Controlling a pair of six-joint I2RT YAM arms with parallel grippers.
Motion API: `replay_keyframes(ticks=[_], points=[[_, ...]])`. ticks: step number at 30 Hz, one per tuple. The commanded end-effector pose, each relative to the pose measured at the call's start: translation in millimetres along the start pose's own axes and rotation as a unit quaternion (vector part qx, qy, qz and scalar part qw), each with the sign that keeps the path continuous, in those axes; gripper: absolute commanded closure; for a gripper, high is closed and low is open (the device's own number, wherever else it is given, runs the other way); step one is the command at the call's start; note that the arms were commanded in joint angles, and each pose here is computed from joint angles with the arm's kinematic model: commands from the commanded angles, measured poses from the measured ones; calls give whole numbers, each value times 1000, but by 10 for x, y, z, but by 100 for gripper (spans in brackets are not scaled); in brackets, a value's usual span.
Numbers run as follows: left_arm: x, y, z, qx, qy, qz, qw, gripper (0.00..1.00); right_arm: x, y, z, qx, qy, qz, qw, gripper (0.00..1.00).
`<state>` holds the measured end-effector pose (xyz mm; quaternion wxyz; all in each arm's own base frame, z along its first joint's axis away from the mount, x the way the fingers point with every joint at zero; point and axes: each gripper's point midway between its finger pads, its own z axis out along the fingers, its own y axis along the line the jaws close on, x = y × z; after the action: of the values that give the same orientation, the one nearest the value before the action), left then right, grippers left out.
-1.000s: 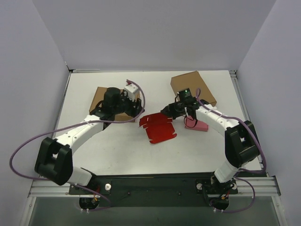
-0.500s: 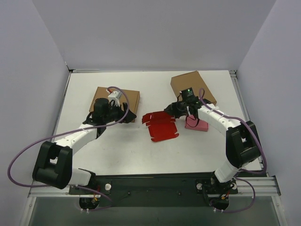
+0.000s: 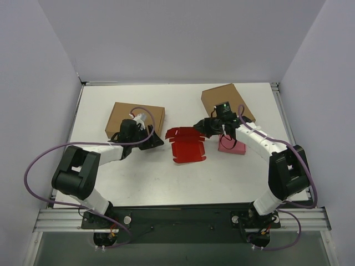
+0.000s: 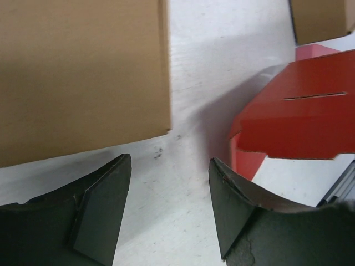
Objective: Fold the paper box
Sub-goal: Fold the paper box at the center of the board.
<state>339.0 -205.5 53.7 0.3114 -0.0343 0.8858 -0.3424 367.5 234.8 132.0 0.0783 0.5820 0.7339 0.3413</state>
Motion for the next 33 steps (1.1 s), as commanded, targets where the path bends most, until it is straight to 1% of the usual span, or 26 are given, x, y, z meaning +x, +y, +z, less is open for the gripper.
replay_keyframes(ticks=[1,5,7,12,15,16,18,19,22,26,27,33], points=[[-269,-483,39,85,-40,26,995,33,97,192,-161,-27,24,27,999,100],[-300,-512,101,92,-48,14,995,34,138,262,-193,-38,36,36,998,100],[-318,-476,135,81,-49,9,995,36,145,259,-207,-40,37,41,998,100],[-417,-446,135,62,-67,-1,996,43,168,286,-211,-49,47,55,996,100],[-480,-547,58,87,-90,8,992,43,147,271,-201,-49,46,62,996,100],[-566,-656,15,112,-113,16,987,43,148,266,-195,-48,46,64,996,100],[-532,-749,-28,144,-116,19,983,43,152,266,-193,-51,48,67,995,100],[-587,-819,-52,161,-127,21,979,44,158,272,-185,-52,49,68,995,100],[-573,-870,-27,176,-123,24,977,44,161,271,-167,-51,52,72,995,100],[-596,-909,-6,178,-130,28,975,45,151,253,-155,-49,51,76,995,100],[-603,-897,11,174,-132,29,975,45,164,303,-163,-60,55,76,994,100],[-602,-1024,96,172,-119,42,977,54,184,278,-131,-59,58,78,994,100]])
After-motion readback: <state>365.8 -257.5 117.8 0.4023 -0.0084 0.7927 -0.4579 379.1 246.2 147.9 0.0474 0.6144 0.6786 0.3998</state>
